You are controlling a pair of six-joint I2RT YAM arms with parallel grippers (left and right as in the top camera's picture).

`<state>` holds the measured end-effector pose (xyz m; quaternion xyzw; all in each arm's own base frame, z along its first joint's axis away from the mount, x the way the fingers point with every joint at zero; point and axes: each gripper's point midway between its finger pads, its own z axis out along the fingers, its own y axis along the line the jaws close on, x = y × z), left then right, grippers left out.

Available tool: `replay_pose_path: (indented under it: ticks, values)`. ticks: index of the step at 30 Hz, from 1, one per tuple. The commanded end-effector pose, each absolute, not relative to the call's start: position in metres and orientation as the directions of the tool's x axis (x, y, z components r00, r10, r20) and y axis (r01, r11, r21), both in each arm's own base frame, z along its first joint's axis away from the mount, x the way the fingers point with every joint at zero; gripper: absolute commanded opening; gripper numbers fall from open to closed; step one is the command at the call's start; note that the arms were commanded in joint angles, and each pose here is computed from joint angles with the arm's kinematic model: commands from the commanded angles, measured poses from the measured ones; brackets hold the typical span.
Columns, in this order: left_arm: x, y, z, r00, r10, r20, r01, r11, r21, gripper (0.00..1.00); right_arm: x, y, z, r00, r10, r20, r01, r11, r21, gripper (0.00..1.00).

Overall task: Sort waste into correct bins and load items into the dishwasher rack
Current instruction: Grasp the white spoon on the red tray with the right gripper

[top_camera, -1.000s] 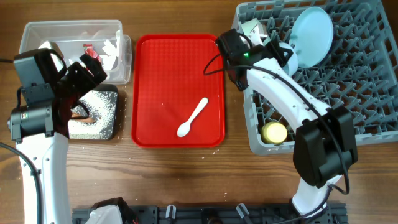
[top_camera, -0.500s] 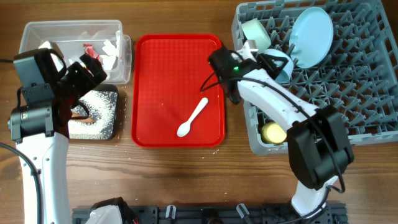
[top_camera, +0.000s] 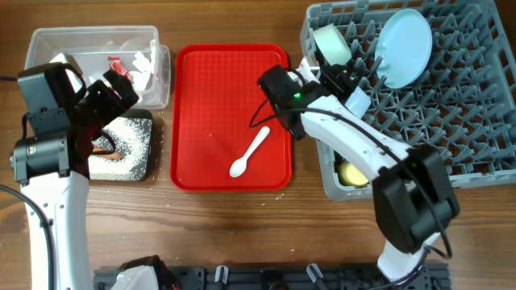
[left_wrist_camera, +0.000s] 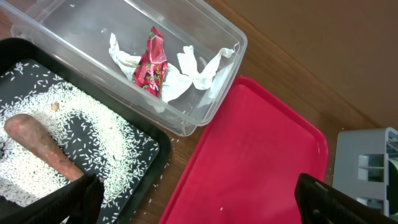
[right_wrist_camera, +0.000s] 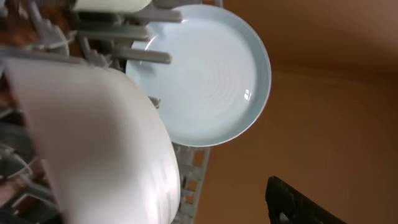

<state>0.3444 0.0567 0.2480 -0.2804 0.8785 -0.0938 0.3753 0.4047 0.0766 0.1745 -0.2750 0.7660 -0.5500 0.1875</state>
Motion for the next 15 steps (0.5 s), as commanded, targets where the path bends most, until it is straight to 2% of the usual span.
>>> replay_pose_path:
  ticks: [1,2,5,6,12,13,15]
  values:
    - [0.346,0.060,0.252,-0.554,-0.557,-0.619,-0.423,0.829,-0.366,1.00,0.398,0.089,0.202,-0.738,-0.654,-0.167,-0.191,0.439,-0.878,0.72]
    - [0.346,0.060,0.252,-0.553,-0.557,-0.620,-0.423,0.829,-0.366,1.00,0.397,0.095,0.205,-0.721,-0.659,-0.213,-0.201,0.494,-0.846,0.74]
    - [0.346,0.060,0.252,-0.553,-0.557,-0.620,-0.423,0.829,-0.366,1.00,0.394,0.127,0.210,-0.646,-0.668,-0.370,-0.291,0.663,-0.690,0.87]
    - [0.346,0.060,0.252,-0.553,-0.557,-0.620,-0.423,0.829,-0.366,1.00,0.394,0.143,0.210,-0.614,-0.666,-0.424,-0.333,0.706,-0.625,0.87]
    - [0.346,0.060,0.252,-0.553,-0.557,-0.620,-0.423,0.829,-0.366,1.00,0.395,0.170,0.203,-0.571,-0.660,-0.487,-0.424,0.746,-0.514,0.89]
    - [0.346,0.060,0.252,-0.553,-0.557,-0.620,-0.423,0.829,-0.366,1.00,0.392,0.179,0.200,-0.561,-0.660,-0.500,-0.460,0.751,-0.474,0.89]
    - [0.346,0.060,0.252,-0.553,-0.557,-0.620,-0.423,0.829,-0.366,1.00,0.380,0.214,0.193,-0.549,-0.613,-0.568,-0.563,0.773,-0.291,0.89]
